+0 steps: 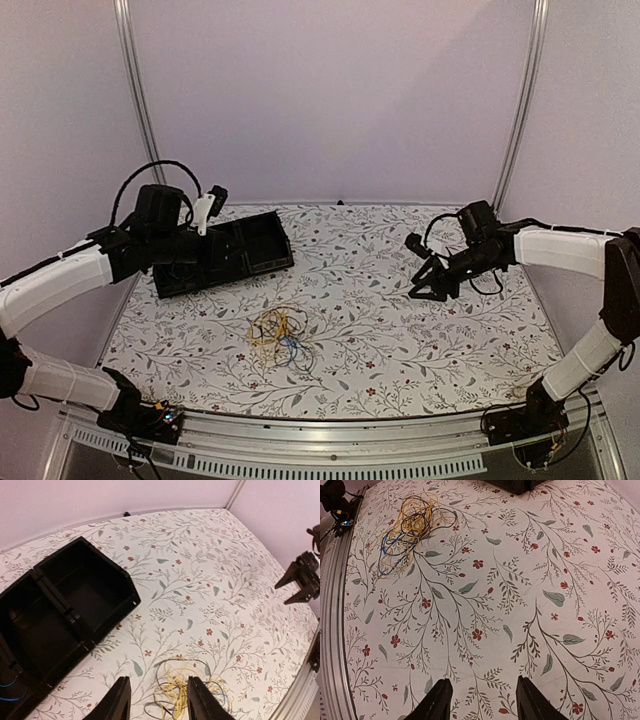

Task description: Untangle the cables

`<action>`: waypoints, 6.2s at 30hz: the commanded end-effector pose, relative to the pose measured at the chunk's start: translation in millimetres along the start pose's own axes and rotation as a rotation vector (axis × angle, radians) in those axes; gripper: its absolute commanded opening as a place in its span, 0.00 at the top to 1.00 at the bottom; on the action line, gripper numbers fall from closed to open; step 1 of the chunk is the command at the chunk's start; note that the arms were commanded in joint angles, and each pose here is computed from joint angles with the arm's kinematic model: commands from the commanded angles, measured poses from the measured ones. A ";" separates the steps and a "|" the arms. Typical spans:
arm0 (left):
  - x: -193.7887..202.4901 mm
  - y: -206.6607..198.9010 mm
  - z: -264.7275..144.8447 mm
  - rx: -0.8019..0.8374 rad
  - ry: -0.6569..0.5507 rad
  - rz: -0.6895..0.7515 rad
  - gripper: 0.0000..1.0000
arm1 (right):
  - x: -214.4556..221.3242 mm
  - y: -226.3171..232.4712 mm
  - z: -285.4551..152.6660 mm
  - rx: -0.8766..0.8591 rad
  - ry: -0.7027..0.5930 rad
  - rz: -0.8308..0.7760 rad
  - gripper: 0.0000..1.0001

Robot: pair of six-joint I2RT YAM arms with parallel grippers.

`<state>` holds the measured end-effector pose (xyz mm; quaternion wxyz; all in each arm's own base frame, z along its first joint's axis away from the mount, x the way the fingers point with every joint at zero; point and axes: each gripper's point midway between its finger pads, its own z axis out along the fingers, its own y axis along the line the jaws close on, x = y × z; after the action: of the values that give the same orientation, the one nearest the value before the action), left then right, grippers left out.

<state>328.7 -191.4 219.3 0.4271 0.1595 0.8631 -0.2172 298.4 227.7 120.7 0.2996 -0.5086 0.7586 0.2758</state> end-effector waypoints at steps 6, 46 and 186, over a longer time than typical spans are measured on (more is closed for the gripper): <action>107.1 -94.9 15.9 0.216 0.246 0.043 0.69 | -19.2 72.9 54.2 -0.164 0.080 -0.206 0.67; 192.3 -55.3 37.8 0.044 0.207 -0.244 0.64 | -82.9 186.5 220.0 -0.542 0.221 0.086 0.55; 141.1 -204.5 174.0 0.353 0.355 -0.003 0.60 | -95.2 92.0 -2.6 -0.272 -0.239 0.011 1.00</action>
<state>290.7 -426.2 75.3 0.3152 0.2511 0.8618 -0.3080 245.7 320.3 200.2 0.2915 -0.4845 0.6920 0.4489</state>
